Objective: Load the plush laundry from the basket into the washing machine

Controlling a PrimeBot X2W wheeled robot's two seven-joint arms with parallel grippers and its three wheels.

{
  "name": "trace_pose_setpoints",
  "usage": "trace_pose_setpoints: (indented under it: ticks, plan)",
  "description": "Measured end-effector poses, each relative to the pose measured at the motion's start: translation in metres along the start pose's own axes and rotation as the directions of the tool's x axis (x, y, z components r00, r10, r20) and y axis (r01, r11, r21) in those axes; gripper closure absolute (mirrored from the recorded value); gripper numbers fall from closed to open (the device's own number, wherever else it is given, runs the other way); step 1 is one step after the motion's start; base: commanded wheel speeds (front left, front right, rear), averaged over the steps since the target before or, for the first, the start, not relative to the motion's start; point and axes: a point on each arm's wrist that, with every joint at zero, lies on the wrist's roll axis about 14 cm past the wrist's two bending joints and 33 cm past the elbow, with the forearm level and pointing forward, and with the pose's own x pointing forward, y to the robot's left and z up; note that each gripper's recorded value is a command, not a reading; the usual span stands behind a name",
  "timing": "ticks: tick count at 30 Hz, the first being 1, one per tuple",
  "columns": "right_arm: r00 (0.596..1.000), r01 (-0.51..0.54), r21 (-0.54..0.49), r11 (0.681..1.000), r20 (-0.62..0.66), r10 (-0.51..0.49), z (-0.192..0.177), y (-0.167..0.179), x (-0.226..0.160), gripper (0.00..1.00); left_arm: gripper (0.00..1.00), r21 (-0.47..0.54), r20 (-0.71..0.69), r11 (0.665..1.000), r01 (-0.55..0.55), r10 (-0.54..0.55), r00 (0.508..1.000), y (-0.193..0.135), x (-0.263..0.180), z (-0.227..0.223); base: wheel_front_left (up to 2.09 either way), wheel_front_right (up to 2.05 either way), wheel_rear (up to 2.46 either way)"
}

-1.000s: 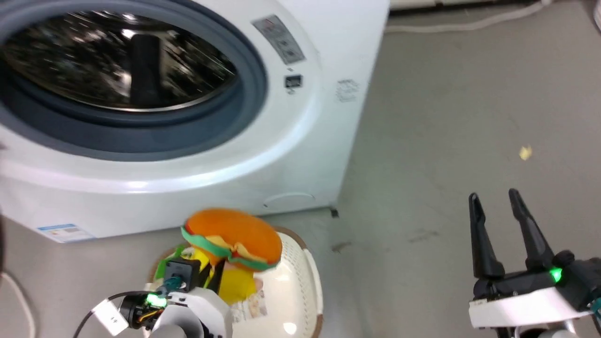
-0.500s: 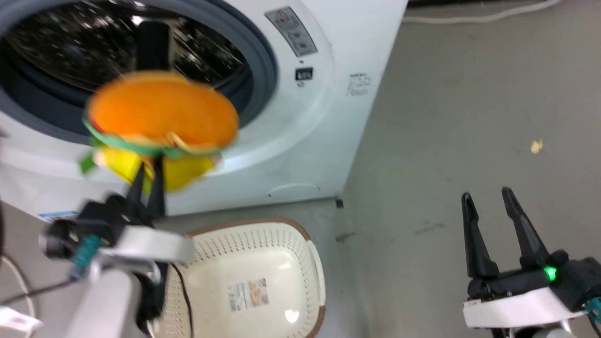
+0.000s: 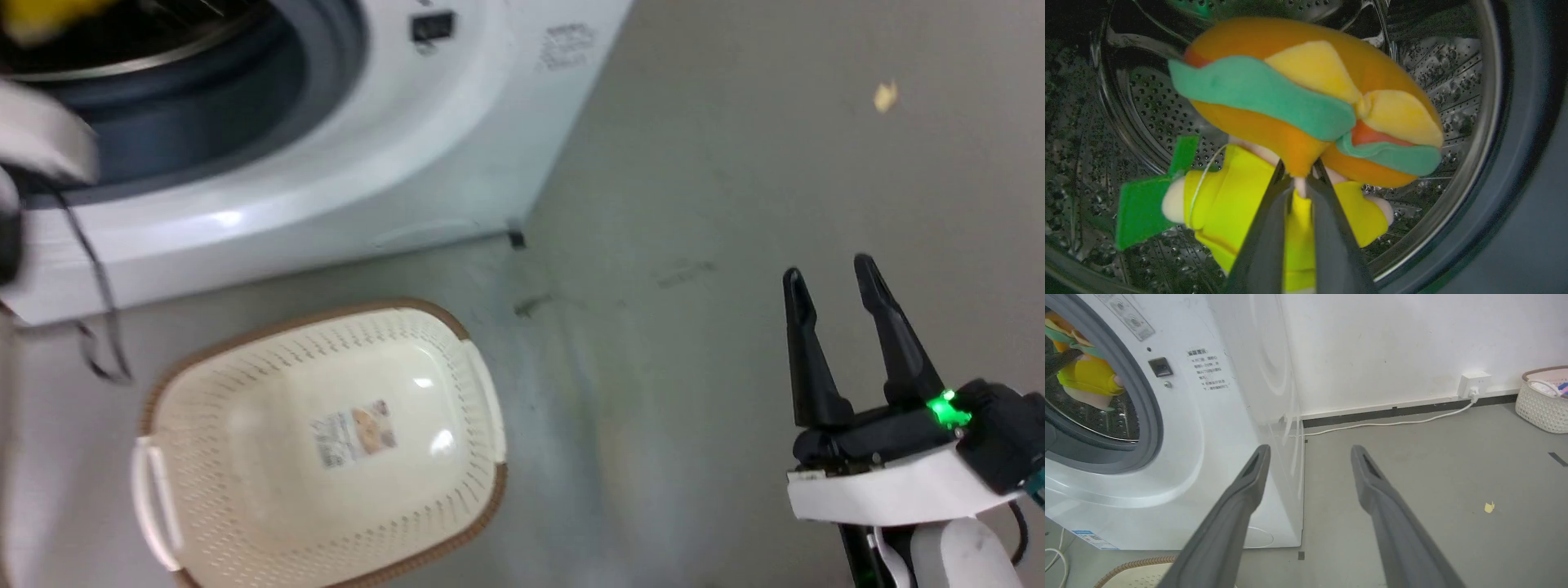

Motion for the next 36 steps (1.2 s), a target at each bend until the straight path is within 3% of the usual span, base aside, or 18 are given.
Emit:
trace_pose_setpoints:
  ticks: [10, 17, 24, 25, 26, 27, 36]
  plan:
    - [0.994, 0.070, -0.003, 0.998, -0.079, -0.070, -0.029, -0.024, 0.004, 0.00, 1.00, 0.092, -0.268, 0.995, 0.043, -0.017, 0.963, 0.007, 0.070, -0.084, 0.00, 0.00, 0.00]
    - [0.988, 0.096, -0.008, 0.995, -0.117, -0.097, -0.042, -0.033, 0.003, 0.00, 1.00, 0.074, -0.466, 0.990, 0.117, -0.070, 0.882, -0.017, 0.069, -0.154, 0.00, 0.00, 0.00]
    - [0.989, 0.088, -0.005, 0.996, -0.118, -0.088, -0.044, -0.031, 0.007, 0.00, 1.00, 0.076, -0.492, 0.988, 0.138, -0.083, 0.867, -0.019, 0.065, -0.166, 0.00, 0.00, 0.00]
    - [0.990, 0.085, -0.003, 0.996, -0.113, -0.085, -0.043, -0.030, 0.008, 0.00, 0.96, 0.073, -0.492, 0.987, 0.141, -0.087, 0.866, -0.021, 0.064, -0.165, 0.00, 0.00, 0.00]
    - [0.991, 0.083, -0.003, 0.997, -0.106, -0.083, -0.041, -0.030, 0.009, 0.00, 0.05, 0.073, -0.483, 0.987, 0.146, -0.093, 0.871, -0.022, 0.064, -0.162, 0.00, 0.00, 0.00]
    - [0.992, 0.080, -0.003, 0.997, -0.101, -0.080, -0.039, -0.029, 0.009, 0.00, 0.00, 0.074, -0.475, 0.986, 0.148, -0.096, 0.875, -0.022, 0.063, -0.159, 0.00, 0.00, 0.00]
    - [0.998, 0.056, -0.023, 0.998, -0.029, -0.057, -0.010, -0.022, 0.005, 0.00, 0.00, -0.005, -0.312, 0.991, 0.133, -0.128, 0.941, -0.033, 0.041, -0.106, 0.00, 0.00, 0.00]
